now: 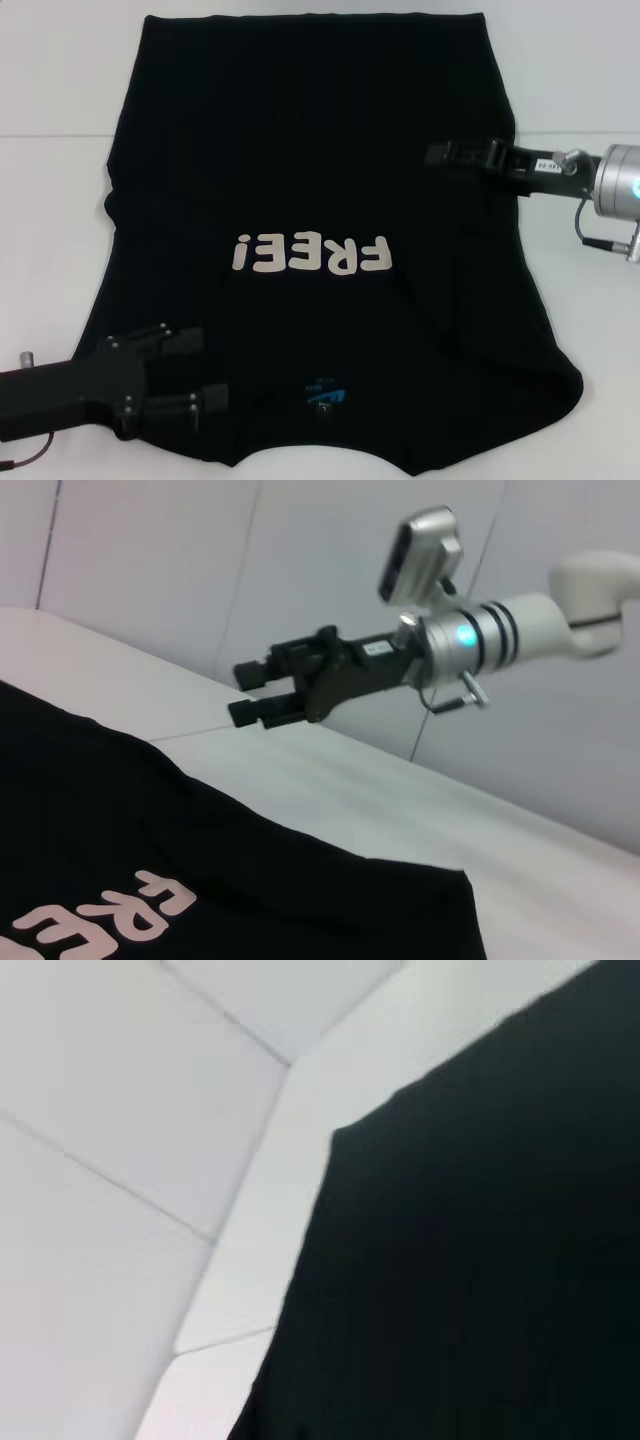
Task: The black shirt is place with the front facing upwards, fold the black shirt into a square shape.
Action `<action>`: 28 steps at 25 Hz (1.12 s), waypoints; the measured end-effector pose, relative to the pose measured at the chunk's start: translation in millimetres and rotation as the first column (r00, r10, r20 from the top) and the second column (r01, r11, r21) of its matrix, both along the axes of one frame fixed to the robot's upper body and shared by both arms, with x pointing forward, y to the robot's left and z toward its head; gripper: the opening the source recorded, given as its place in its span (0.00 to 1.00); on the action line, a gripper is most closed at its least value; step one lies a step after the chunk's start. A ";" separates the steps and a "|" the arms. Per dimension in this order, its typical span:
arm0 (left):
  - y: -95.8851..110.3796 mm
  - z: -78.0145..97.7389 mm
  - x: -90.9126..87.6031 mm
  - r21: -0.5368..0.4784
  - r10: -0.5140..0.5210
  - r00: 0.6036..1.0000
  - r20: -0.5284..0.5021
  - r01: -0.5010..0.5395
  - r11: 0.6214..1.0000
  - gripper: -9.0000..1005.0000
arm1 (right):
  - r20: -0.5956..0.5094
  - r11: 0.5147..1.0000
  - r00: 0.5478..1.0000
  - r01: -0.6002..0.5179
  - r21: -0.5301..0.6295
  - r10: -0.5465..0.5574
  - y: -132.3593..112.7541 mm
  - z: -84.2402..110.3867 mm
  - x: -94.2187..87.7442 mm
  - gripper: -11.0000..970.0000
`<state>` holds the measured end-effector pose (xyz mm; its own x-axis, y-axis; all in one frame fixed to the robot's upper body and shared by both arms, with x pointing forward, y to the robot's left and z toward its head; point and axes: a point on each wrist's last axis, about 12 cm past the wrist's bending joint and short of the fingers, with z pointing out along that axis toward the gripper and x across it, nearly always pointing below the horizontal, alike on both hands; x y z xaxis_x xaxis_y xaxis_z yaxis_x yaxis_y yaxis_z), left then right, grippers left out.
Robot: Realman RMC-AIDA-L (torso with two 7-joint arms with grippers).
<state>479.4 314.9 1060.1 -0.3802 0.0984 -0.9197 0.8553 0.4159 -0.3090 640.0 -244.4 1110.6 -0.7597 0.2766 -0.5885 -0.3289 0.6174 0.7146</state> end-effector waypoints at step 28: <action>101.7 55.5 -6.8 0.208 0.399 0.539 -0.741 -0.381 0.901 0.87 | 0.554 0.787 0.577 -0.298 -0.541 0.600 -10.8 -57.7 -101.6 0.96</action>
